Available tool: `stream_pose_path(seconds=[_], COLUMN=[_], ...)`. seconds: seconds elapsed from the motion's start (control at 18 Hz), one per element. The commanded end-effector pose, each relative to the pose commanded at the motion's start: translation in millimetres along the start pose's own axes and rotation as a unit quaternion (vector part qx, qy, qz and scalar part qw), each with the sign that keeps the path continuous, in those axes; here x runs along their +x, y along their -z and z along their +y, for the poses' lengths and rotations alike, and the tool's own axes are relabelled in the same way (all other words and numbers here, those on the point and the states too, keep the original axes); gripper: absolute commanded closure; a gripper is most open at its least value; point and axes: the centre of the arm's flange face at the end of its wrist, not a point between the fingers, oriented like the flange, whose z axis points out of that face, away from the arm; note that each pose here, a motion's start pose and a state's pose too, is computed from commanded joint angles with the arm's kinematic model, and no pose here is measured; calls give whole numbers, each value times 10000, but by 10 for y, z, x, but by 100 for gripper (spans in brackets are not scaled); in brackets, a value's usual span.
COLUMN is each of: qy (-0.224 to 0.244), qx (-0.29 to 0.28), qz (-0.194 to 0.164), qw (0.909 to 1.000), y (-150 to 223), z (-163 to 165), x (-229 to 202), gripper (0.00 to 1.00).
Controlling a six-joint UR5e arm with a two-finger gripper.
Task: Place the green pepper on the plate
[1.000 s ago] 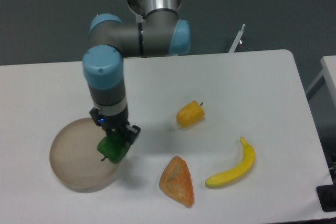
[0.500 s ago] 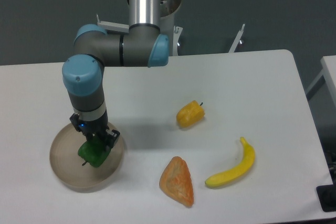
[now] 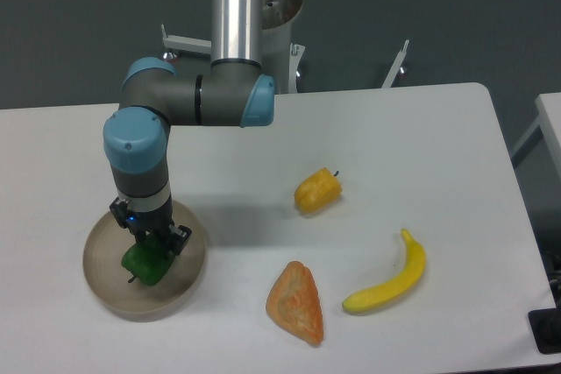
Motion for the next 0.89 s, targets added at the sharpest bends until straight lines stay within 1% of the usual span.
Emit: stream_pose_path(seconds=[0.89], qy=[1], qx=[-87], qz=[54], qw=[9999], y=[-95], z=[26], x=[42], gripper=[75])
